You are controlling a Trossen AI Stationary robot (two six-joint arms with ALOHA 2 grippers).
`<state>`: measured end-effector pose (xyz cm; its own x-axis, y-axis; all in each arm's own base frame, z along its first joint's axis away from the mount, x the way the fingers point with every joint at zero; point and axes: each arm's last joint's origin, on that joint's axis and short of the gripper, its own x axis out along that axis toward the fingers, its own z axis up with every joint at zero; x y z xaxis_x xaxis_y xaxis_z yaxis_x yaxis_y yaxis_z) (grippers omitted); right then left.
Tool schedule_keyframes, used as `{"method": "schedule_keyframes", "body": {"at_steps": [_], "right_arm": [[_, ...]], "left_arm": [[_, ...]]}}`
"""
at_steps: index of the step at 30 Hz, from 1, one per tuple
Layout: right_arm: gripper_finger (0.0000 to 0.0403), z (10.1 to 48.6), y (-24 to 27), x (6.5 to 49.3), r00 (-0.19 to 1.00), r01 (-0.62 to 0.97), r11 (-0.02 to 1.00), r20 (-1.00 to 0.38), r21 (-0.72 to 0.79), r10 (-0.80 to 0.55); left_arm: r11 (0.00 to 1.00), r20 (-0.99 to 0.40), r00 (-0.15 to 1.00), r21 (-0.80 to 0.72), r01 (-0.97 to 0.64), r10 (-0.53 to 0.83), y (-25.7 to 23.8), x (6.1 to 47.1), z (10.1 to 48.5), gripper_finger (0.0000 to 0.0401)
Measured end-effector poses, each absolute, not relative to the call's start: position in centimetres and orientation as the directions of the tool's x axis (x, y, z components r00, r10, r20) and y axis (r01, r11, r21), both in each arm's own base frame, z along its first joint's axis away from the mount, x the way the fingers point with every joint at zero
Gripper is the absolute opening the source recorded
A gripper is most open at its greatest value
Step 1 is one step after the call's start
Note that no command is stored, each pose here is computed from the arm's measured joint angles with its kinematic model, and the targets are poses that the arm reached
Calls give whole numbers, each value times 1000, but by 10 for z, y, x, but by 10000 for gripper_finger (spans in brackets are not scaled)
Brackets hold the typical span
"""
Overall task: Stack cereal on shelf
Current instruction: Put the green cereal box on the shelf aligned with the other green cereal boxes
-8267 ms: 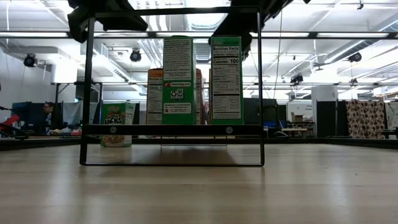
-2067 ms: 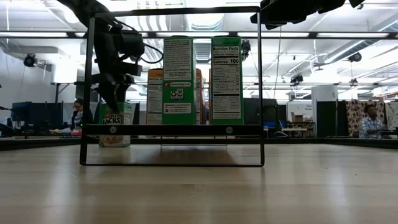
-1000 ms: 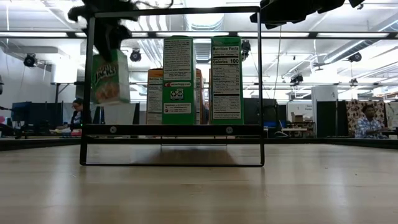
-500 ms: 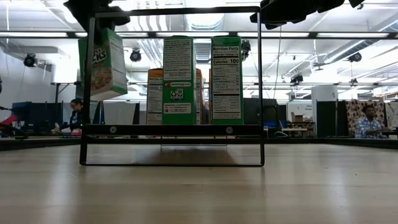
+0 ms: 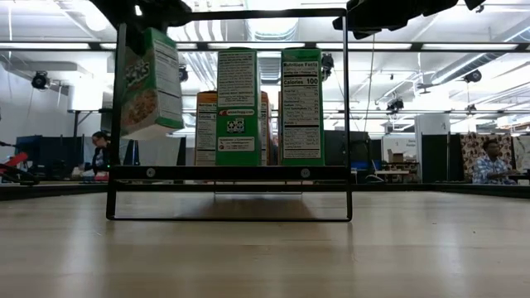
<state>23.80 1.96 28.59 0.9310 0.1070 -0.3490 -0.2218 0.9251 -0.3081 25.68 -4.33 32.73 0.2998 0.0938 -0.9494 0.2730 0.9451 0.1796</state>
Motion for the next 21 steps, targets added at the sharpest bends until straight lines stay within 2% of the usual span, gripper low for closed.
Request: {"method": "schedule_keyframes", "body": {"at_steps": [9, 21], "right_arm": [[9, 286, 20, 238, 930, -220, 928, -352, -299, 107], [9, 286, 20, 238, 930, -221, 928, -353, -301, 107]], "left_arm": [[919, -962, 255, 188, 348, 101, -49, 280, 316, 158], [914, -952, 293, 198, 354, 93, -52, 291, 312, 158]]}}
